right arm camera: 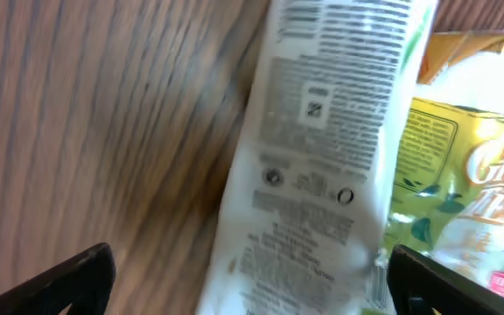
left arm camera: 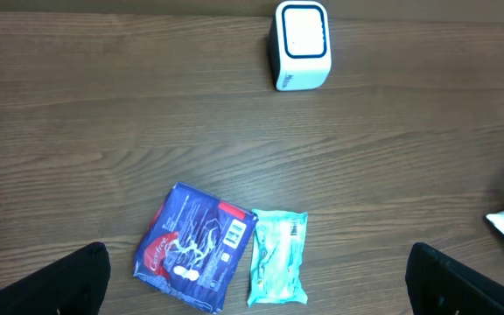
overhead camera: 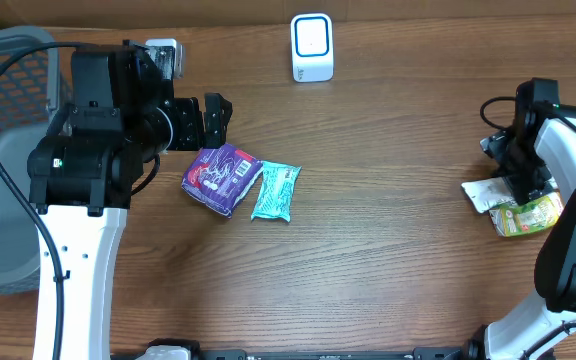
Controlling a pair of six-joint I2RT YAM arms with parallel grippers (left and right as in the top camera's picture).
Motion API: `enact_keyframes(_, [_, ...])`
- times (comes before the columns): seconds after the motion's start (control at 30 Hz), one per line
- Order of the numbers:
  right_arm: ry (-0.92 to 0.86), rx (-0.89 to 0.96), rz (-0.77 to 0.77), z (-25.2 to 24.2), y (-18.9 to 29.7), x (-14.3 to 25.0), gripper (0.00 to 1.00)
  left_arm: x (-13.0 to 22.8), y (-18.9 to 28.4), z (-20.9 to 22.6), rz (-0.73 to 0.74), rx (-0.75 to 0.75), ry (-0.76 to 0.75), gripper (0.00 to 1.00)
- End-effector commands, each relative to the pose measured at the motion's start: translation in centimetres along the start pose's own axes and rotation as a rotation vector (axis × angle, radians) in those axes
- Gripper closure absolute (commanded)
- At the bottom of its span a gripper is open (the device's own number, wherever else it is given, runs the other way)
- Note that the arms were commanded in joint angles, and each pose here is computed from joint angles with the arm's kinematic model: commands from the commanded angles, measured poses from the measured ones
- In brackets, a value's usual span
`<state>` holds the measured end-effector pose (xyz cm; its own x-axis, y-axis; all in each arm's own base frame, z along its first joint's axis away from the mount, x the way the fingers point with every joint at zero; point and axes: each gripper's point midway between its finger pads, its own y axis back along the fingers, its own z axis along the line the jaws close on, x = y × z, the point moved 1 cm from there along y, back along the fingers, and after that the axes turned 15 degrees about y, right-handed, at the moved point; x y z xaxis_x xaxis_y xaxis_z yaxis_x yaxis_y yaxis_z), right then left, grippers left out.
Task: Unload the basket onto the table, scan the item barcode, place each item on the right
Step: 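Carry the tube to the right edge and release it, then move the right gripper to the teal packet and grasp it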
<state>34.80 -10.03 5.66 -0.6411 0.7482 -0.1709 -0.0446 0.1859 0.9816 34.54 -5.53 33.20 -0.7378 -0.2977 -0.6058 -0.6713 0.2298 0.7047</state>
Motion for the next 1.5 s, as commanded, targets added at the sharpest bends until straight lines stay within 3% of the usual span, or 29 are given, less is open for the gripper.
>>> enact_keyframes(0.0, [0.118, -0.046, -0.054, 1.1, 3.3, -1.8, 0.0, -0.5, 0.2, 0.0, -0.016, -0.004, 0.014, 0.01])
enact_keyframes(0.13, [0.218, -0.137, -0.026, 3.4, 6.6, -1.4, 0.0, -0.5, 0.2, 0.0, -0.016, -0.004, 0.014, 0.01])
enact_keyframes(0.27, [0.415, -0.377, 0.031, 8.5, 9.8, 1.2, 0.0, -0.5, 0.2, 0.0, -0.016, -0.004, 0.014, 0.0])
enact_keyframes(0.43, [0.618, -0.64, 0.111, 15.6, 12.3, 8.0, 0.0, -0.5, 0.2, 0.0, -0.016, -0.004, 0.014, 0.0])
enact_keyframes(0.63, [0.824, -0.686, 0.149, 19.6, 12.2, 16.6, 0.03, -0.5, 0.2, 0.0, -0.016, -0.004, 0.014, 0.0])
enact_keyframes(0.83, [0.889, -0.703, 0.196, 21.6, 10.6, 25.1, 0.21, -0.5, 0.2, 0.0, -0.016, -0.004, 0.014, 0.0])
enact_keyframes(1.03, [0.916, -0.722, 0.214, 22.1, 9.1, 32.0, 0.24, -0.5, 0.2, 0.0, -0.016, -0.004, 0.014, 0.0])
enact_keyframes(1.47, [0.844, -0.693, 0.038, 23.1, 7.6, 34.8, 0.48, -0.5, 0.2, 0.0, -0.016, -0.004, 0.014, 0.0])
